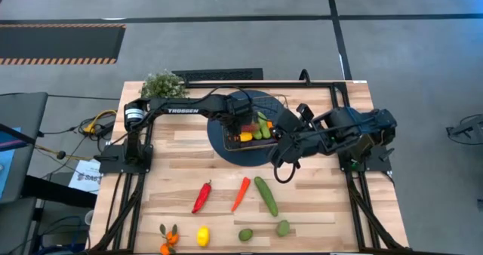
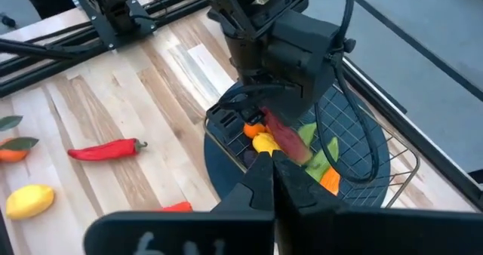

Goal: Build produce basket
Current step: Put the dark red bell pepper into the basket, then put the cucumber into the basket

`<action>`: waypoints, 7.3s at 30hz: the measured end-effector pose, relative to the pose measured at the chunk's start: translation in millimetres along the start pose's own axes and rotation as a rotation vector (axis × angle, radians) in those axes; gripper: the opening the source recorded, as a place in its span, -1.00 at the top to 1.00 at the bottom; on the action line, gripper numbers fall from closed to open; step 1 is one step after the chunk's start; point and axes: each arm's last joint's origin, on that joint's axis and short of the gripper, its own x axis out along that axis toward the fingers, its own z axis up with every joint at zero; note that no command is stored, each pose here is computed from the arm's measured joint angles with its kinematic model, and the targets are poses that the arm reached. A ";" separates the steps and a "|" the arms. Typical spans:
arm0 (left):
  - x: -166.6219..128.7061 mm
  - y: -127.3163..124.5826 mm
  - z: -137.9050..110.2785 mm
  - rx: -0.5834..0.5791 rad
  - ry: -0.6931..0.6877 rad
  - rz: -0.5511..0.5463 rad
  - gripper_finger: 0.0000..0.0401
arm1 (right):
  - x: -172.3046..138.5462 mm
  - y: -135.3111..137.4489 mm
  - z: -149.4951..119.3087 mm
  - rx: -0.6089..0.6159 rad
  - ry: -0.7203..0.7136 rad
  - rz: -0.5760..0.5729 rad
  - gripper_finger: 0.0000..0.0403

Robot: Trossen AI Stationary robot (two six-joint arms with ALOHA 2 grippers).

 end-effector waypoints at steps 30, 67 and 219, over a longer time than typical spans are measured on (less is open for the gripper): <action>-245.6 -37.8 -132.1 -0.426 -0.361 0.378 0.28 | 17.3 -4.1 -38.8 0.102 0.483 0.204 0.94; -265.0 -32.6 -241.0 -0.543 -0.479 0.424 0.28 | 187.2 109.0 -126.4 0.337 0.942 0.096 0.32; -263.6 -34.7 -238.1 -0.639 -0.484 0.347 0.28 | 290.8 -78.3 -46.3 -0.104 0.885 -0.092 -0.56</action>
